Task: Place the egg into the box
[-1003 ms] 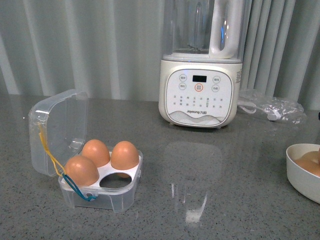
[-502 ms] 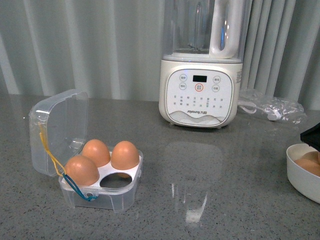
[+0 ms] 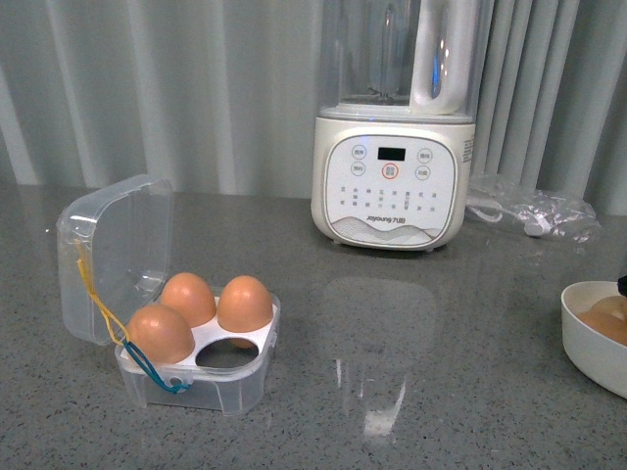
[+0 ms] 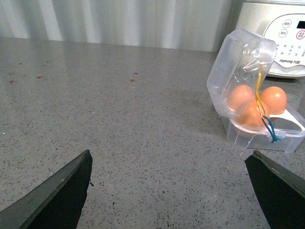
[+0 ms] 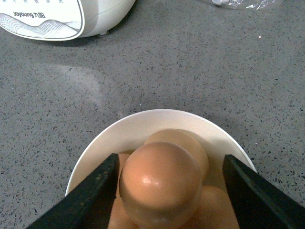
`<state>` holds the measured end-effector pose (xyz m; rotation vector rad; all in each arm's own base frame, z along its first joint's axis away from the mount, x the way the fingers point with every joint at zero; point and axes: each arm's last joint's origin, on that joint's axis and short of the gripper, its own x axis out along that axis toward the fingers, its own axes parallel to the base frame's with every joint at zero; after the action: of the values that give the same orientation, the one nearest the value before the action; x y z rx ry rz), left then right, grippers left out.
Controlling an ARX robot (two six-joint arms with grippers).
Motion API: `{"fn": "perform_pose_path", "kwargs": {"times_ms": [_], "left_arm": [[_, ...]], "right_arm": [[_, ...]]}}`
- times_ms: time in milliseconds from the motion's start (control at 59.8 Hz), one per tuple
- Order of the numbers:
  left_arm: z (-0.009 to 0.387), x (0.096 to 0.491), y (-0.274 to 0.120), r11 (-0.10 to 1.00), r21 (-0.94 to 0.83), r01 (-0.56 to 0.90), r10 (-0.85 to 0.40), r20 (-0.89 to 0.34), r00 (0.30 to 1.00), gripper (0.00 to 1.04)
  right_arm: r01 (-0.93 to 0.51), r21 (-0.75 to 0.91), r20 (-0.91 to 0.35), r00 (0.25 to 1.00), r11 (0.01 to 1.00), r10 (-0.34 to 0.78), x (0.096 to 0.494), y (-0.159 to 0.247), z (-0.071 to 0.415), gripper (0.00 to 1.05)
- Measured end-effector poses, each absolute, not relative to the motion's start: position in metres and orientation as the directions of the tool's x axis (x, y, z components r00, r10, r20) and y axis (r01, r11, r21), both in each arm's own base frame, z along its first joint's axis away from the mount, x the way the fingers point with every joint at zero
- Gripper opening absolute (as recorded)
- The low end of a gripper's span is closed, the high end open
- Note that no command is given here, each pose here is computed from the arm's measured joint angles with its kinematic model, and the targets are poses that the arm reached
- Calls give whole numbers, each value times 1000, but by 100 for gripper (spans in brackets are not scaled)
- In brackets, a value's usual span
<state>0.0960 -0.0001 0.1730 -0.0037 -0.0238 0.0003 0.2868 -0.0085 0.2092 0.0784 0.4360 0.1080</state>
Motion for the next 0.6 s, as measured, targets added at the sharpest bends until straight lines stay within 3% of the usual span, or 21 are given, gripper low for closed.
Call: {"fn": "perform_pose_path", "kwargs": {"times_ms": [435, 602], "left_arm": [[173, 96, 0, 1000, -4, -1, 1, 23, 1000, 98], [173, 96, 0, 1000, -4, -1, 1, 24, 1000, 98]], "right_arm": [[-115, 82, -359, 923, 990, 137, 279, -4, 227, 3], [-116, 81, -360, 923, 990, 137, 278, -4, 227, 3]]}}
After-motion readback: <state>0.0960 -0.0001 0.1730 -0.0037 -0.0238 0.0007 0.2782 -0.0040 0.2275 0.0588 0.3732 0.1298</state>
